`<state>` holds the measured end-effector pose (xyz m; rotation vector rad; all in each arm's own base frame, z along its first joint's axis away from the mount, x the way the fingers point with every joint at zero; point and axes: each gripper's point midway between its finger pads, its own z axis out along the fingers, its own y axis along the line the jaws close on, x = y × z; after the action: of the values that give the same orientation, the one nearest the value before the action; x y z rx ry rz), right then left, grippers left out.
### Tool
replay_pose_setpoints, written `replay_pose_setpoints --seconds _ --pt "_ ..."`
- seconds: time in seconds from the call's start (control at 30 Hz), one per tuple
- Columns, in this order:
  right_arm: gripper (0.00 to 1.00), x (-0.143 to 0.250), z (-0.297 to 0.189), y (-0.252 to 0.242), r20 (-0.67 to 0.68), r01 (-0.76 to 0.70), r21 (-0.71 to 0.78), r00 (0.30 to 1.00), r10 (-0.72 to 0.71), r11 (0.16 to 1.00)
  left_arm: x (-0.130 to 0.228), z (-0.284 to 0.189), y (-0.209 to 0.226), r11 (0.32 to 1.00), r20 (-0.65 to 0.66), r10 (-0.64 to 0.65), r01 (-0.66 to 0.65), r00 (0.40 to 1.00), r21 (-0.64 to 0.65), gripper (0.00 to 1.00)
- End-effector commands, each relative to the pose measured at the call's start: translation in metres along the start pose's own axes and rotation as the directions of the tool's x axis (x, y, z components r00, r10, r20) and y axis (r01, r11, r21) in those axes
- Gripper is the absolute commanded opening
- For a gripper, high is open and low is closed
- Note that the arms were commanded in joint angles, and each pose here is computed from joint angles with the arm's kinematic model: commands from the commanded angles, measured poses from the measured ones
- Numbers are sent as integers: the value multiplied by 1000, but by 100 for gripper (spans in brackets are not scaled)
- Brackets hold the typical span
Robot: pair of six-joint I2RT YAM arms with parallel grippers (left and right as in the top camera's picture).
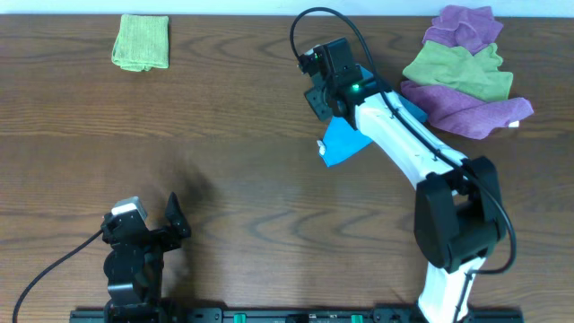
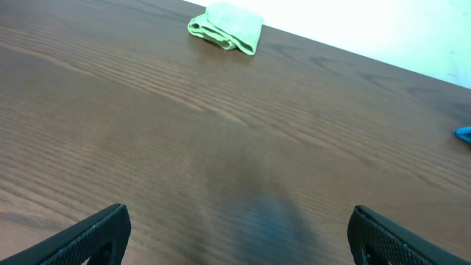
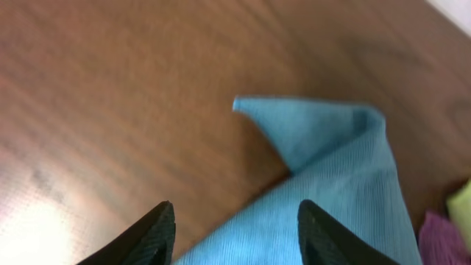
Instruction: Fold the cloth
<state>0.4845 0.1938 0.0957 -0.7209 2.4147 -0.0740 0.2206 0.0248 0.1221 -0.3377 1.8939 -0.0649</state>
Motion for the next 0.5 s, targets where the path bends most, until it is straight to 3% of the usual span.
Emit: replay_pose_setpoints --seconds 0.0,0.47 --pt "53 0 13 -15 14 0 21 1000 -1 1000 8 3 3 1000 -17 20 -20 1000 -11 95" --pt "51 4 59 -39 60 -20 36 998 18 999 8 3 3 1000 -17 20 -20 1000 -11 95"
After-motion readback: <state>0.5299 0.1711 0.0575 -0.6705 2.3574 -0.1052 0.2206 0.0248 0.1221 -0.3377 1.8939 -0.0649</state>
